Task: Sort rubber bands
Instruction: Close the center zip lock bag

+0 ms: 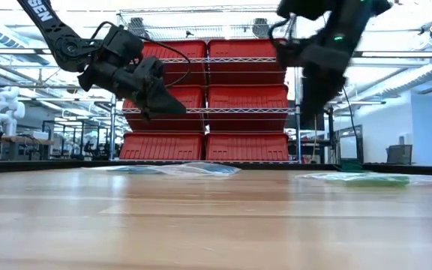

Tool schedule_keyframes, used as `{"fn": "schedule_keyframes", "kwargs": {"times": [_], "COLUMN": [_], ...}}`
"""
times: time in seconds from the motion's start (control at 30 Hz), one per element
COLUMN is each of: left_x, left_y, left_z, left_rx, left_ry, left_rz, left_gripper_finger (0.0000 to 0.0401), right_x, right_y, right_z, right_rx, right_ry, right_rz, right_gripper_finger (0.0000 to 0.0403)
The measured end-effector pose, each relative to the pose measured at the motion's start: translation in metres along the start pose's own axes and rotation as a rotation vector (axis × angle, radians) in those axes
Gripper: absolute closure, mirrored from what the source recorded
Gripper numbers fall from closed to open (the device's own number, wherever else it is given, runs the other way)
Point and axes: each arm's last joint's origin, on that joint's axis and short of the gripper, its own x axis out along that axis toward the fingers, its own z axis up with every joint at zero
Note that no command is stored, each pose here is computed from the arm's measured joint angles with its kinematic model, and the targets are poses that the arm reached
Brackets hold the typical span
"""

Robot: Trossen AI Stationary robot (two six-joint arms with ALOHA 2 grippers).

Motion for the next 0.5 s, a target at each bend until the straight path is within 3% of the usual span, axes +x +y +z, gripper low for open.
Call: {"fn": "schedule_keyframes", "kwargs": {"times": [0.07, 0.17, 0.27, 0.4, 0.5], "left_x": [-0.003, -0.008, -0.017, -0.026, -0.029], "left_y": [-0.002, -0.007, -0.014, -0.023, -0.027], "left_z": [-0.008, -0.013, -0.011, -0.006, -0.002], "left_rx": [-0.006, 0.01, 0.046, 0.081, 0.121], "left_ry": [0.014, -0.006, -0.062, -0.108, -0.127], "left_rz": [-0.035, -0.054, -0.074, -0.094, -0.103], "left_gripper_finger": [0.0387, 0.0393, 0.0397, 0.0398, 0.0399], "right_x": [0.015, 0.04, 0.068, 0.1, 0.115], "right_y": [-0.016, -0.047, -0.079, -0.109, -0.117], "right_z": [0.015, 0.033, 0.044, 0.053, 0.059], "right_rx": [-0.029, -0.075, -0.116, -0.158, -0.21], "right_ry": [-0.08, -0.154, -0.203, -0.177, -0.157], "right_rz": [-0.013, -0.069, -0.047, -0.043, -0.046], "right_gripper_finger": [0.0403, 0.0403, 0.0403, 0.0403, 0.0403]}}
